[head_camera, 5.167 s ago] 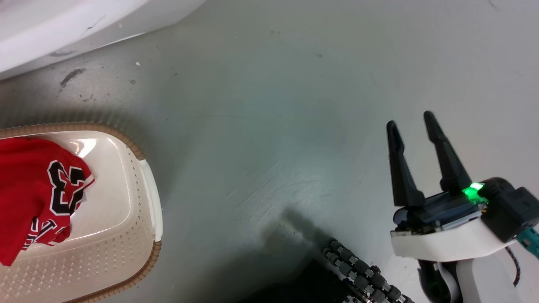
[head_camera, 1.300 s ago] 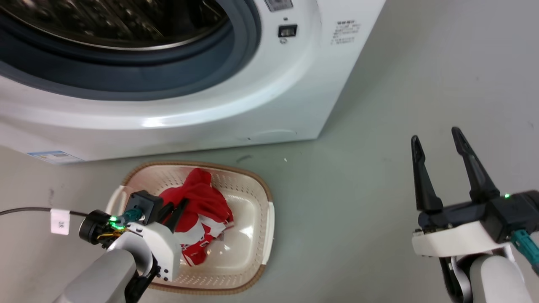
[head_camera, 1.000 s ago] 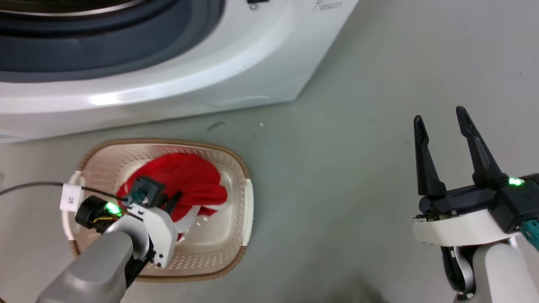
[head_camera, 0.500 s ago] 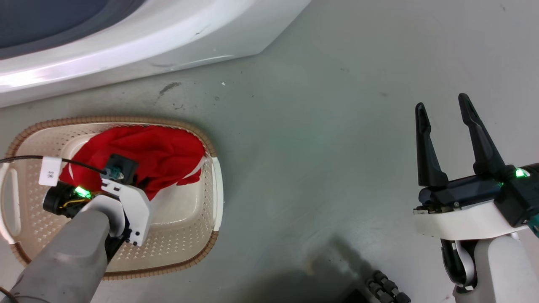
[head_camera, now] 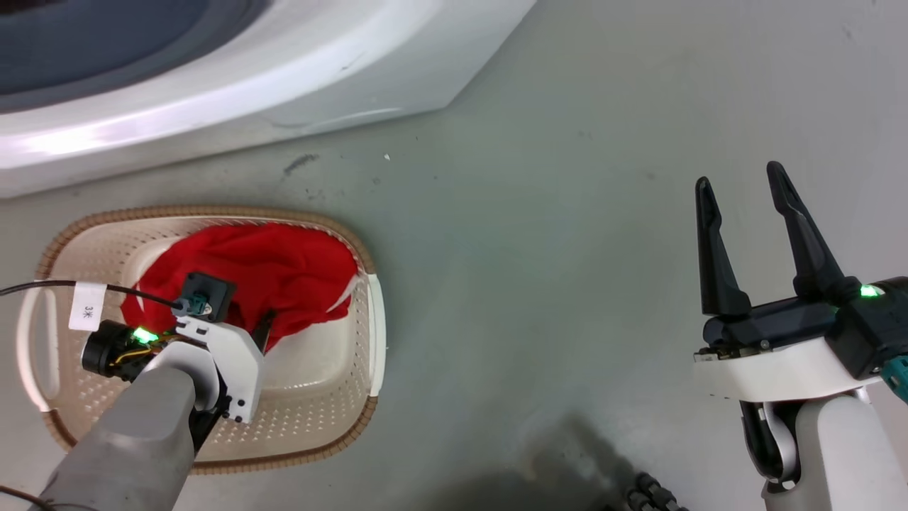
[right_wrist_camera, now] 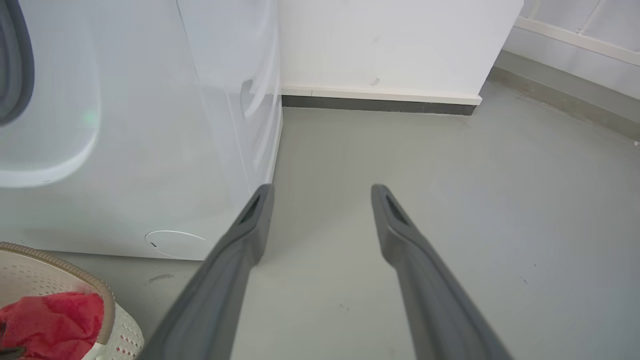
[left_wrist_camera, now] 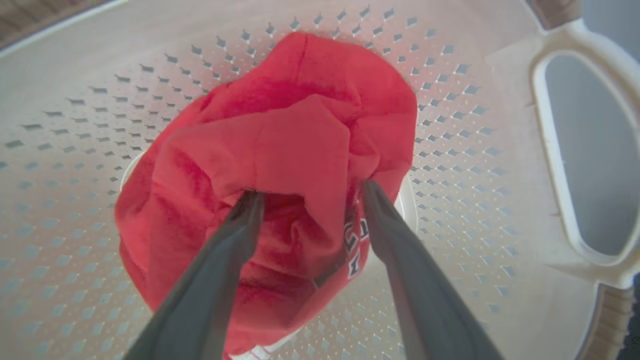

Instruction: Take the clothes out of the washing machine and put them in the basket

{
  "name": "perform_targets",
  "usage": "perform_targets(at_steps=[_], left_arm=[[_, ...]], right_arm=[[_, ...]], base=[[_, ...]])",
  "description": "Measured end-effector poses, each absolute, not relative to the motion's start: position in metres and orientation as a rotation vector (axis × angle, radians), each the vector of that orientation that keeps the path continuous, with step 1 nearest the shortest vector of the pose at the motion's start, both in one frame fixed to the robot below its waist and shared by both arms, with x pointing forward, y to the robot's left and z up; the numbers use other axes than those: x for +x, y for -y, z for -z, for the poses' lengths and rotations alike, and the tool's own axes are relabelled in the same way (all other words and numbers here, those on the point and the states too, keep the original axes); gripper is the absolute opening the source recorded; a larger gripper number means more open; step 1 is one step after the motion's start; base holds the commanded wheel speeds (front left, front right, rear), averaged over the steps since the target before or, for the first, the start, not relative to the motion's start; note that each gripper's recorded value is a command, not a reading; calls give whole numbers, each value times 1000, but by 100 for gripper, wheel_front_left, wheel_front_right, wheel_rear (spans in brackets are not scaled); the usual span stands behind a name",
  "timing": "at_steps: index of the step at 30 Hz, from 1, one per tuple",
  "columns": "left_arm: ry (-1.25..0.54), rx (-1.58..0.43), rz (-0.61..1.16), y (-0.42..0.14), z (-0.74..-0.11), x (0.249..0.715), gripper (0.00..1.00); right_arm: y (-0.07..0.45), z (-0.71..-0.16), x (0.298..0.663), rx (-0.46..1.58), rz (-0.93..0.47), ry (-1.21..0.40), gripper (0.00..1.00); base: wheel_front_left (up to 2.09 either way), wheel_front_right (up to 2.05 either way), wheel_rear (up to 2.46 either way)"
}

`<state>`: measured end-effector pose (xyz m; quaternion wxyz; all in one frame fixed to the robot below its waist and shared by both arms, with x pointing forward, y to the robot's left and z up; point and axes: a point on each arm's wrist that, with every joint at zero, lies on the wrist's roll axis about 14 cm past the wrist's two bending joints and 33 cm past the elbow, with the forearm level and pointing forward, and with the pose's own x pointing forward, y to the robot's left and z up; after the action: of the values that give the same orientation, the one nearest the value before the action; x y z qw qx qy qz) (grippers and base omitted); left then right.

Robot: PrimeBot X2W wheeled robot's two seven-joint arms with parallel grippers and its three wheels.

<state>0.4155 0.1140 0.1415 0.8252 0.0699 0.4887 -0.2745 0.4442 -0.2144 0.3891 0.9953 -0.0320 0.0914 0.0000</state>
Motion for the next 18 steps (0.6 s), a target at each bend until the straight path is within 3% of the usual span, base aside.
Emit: perform_targets(at_steps=[7,18], left_arm=[[-917,65,530,-104,-188,434,100],[-520,-41,365,-122,-318,475,100]], right_arm=[[217,-417,443,-77,9,-119,100],[205,-464,434,-73,-16,-6,100]], base=[[0,0,0],[0,0,0]])
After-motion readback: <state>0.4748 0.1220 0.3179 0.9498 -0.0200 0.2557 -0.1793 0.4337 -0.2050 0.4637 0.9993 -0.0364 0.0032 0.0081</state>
